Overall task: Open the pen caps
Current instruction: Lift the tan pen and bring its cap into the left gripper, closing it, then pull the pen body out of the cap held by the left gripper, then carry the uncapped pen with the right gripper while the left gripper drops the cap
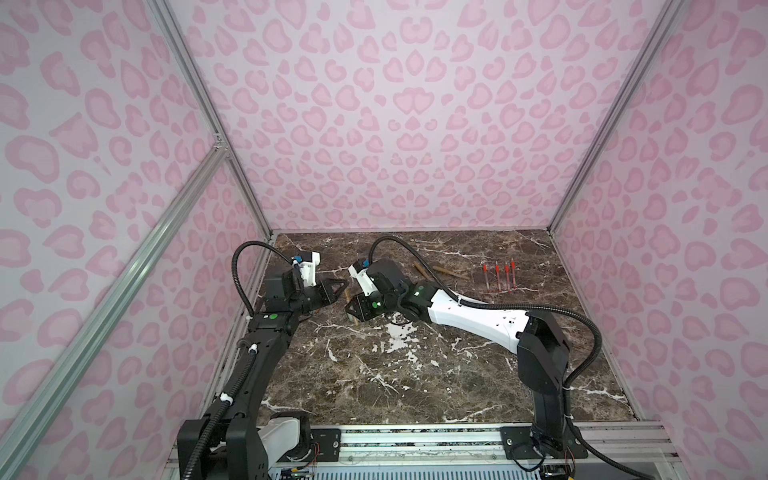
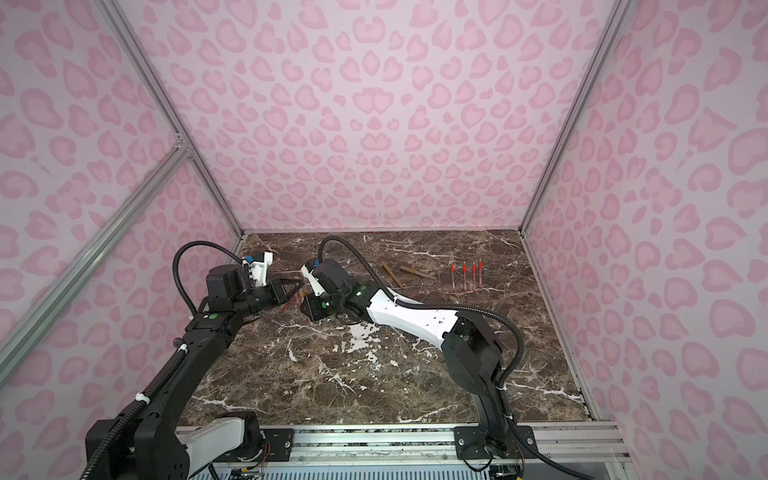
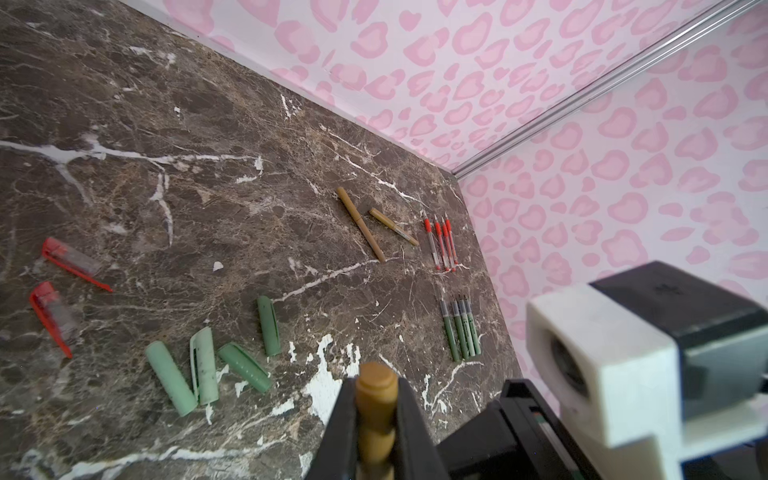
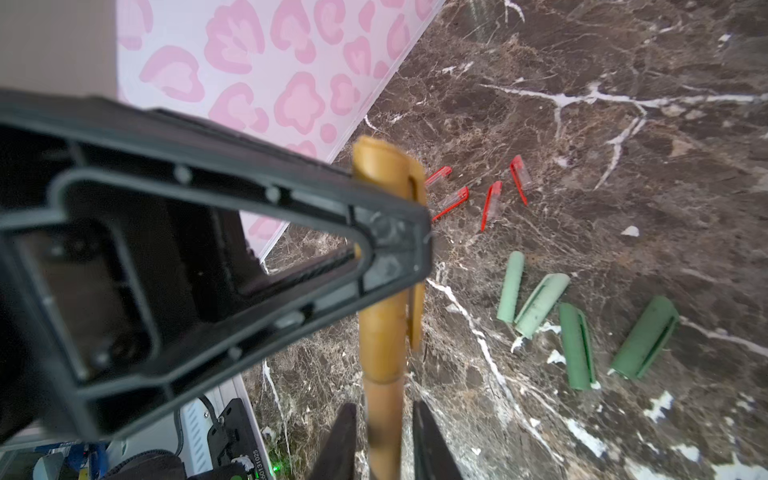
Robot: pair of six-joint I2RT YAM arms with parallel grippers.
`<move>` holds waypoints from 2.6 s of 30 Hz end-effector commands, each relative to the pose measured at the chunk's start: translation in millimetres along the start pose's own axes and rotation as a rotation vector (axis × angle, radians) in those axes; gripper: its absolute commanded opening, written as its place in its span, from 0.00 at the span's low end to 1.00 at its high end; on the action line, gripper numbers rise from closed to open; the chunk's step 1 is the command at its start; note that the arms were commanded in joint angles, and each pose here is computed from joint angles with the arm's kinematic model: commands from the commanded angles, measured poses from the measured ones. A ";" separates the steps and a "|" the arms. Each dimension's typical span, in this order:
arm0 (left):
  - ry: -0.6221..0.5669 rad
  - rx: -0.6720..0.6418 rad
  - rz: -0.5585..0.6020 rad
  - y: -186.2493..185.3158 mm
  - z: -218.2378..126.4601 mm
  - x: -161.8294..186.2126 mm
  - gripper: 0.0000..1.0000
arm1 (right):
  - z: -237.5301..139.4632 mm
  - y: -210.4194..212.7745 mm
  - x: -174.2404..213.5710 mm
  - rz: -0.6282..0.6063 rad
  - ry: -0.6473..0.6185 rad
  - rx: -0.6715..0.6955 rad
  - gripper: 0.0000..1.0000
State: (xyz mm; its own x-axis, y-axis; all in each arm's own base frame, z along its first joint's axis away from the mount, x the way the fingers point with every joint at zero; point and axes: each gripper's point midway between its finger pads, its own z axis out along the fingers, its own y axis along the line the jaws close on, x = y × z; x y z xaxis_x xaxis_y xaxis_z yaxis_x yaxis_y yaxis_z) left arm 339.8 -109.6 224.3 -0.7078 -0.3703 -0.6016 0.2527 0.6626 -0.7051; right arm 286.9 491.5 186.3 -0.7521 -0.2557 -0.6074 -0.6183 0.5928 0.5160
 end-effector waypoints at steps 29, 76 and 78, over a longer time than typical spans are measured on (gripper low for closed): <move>-0.053 -0.242 0.049 47.1 -37.5 -24.9 0.03 | -43.7 -62.9 100.6 0.068 0.072 0.106 0.00; 0.627 -0.647 -0.021 182.7 17.0 118.8 0.23 | -207.9 -265.4 164.9 0.393 0.036 0.640 0.00; 0.626 -0.640 -0.024 181.8 17.6 119.3 0.25 | -210.7 -270.1 166.2 0.398 0.046 0.654 0.00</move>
State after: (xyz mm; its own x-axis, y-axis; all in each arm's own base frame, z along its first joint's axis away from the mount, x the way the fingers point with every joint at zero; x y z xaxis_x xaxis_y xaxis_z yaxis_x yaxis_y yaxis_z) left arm 315.7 -47.7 18.3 -0.9845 -0.0862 -0.1530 -0.0416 0.9608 -0.2739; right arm 282.8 136.8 77.8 -0.9002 0.0634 -0.4307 -0.0539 0.9655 0.2546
